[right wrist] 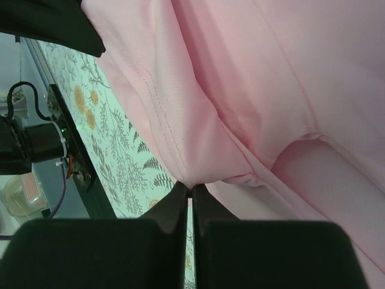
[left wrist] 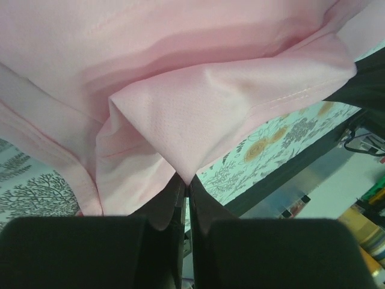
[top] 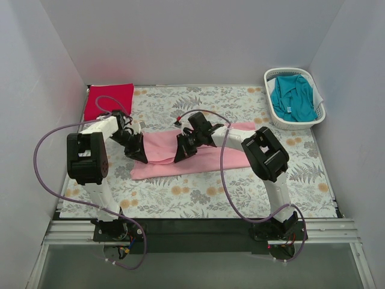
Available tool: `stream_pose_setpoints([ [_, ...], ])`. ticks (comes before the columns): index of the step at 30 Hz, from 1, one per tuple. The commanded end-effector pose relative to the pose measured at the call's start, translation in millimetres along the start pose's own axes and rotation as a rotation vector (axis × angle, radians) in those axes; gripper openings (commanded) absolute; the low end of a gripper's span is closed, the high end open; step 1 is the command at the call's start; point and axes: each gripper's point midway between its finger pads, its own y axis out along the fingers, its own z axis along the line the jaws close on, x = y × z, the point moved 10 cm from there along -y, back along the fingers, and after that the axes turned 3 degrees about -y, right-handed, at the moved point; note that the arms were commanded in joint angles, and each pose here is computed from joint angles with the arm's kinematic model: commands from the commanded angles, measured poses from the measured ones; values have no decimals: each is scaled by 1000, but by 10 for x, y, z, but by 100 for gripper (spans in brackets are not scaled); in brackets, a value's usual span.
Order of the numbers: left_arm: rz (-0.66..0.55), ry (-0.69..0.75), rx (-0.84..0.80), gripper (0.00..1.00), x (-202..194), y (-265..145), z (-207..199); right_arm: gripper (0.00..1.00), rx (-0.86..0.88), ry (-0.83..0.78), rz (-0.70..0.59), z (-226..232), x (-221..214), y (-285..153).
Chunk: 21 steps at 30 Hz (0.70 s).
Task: Fold and stack the t-shirts
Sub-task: Fold the tshirt
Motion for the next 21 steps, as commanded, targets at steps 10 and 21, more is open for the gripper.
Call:
stream_pose_setpoints([
  [10, -153, 75, -84, 0, 506, -236, -225, 1, 32, -64, -114, -133, 466, -102],
  [21, -158, 48, -55, 15, 624, -184, -159, 39, 50, -39, -104, -186, 454, -94],
])
